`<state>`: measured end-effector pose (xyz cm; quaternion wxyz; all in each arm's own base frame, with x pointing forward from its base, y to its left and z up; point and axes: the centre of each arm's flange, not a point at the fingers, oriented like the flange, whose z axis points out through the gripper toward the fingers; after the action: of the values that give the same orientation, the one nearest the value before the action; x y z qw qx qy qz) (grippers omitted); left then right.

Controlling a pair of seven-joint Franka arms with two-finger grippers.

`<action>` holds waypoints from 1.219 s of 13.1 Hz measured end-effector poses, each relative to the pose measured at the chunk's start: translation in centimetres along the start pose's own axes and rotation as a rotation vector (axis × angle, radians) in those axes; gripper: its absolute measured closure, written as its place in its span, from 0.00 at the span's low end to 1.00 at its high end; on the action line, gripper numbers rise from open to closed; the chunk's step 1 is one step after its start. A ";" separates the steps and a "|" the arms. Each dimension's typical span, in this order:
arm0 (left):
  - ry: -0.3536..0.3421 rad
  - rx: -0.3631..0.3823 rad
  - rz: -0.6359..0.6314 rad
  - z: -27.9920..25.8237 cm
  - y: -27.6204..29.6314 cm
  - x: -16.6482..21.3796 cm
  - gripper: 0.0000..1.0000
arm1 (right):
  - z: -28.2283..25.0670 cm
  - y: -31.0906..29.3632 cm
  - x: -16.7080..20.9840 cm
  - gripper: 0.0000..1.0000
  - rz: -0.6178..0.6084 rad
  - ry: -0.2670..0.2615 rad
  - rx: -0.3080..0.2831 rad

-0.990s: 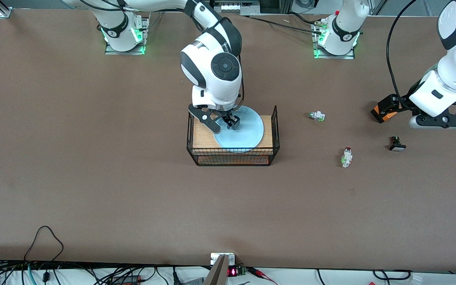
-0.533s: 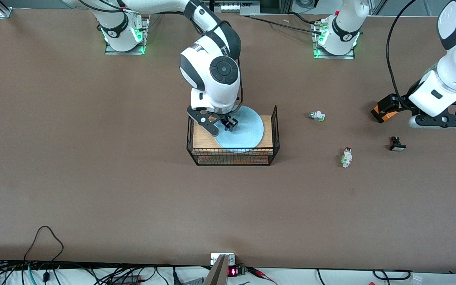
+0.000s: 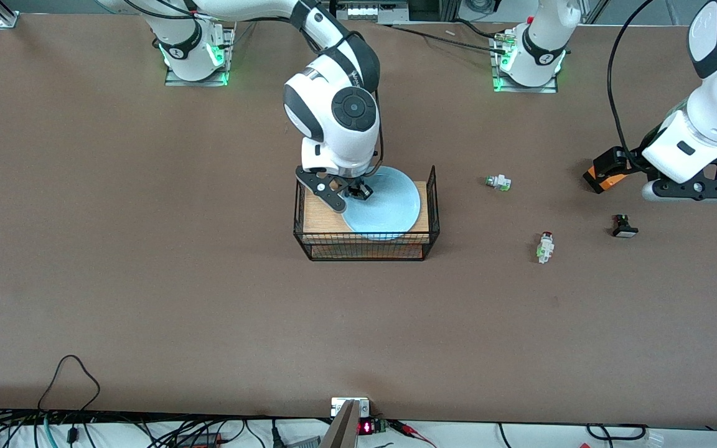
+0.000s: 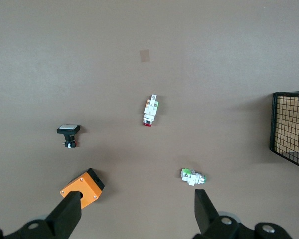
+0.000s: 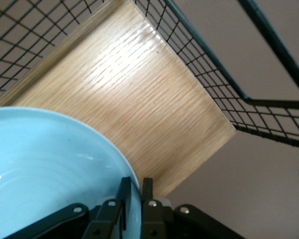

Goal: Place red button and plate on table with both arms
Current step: 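Close the right gripper on the plate rim, then lift the blue plate off the basket with the right gripper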

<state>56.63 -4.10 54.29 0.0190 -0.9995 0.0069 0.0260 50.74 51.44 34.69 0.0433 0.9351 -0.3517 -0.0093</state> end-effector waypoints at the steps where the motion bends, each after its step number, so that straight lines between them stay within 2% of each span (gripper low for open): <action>1: -0.001 0.000 0.000 0.0 0.0 0.0 0.00 | 0.0 0.0 -0.4 0.88 0.004 -0.026 0.001; 2: -0.003 0.000 0.000 0.0 0.0 0.0 0.00 | -0.1 -0.1 -0.7 0.93 0.006 -0.042 0.003; 5: -0.005 0.000 0.000 0.0 0.0 -0.1 0.00 | -0.4 0.1 -0.9 0.95 0.008 -0.054 0.000; 10: -0.005 0.000 0.000 0.0 0.0 -0.1 0.00 | -3.5 1.8 -0.5 0.96 0.013 -0.068 -0.071; 12: -0.005 0.000 0.000 0.0 0.0 -0.1 0.00 | -5.4 2.6 -0.1 0.96 0.025 -0.093 -0.077; 16: -0.006 0.000 0.000 0.0 0.0 -0.1 0.00 | -9.7 3.9 1.1 0.96 0.068 -0.181 -0.033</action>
<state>56.56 -4.09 54.25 0.0193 -0.9994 0.0068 0.0288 49.45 48.48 44.75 0.0272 0.9172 -0.3853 -0.0980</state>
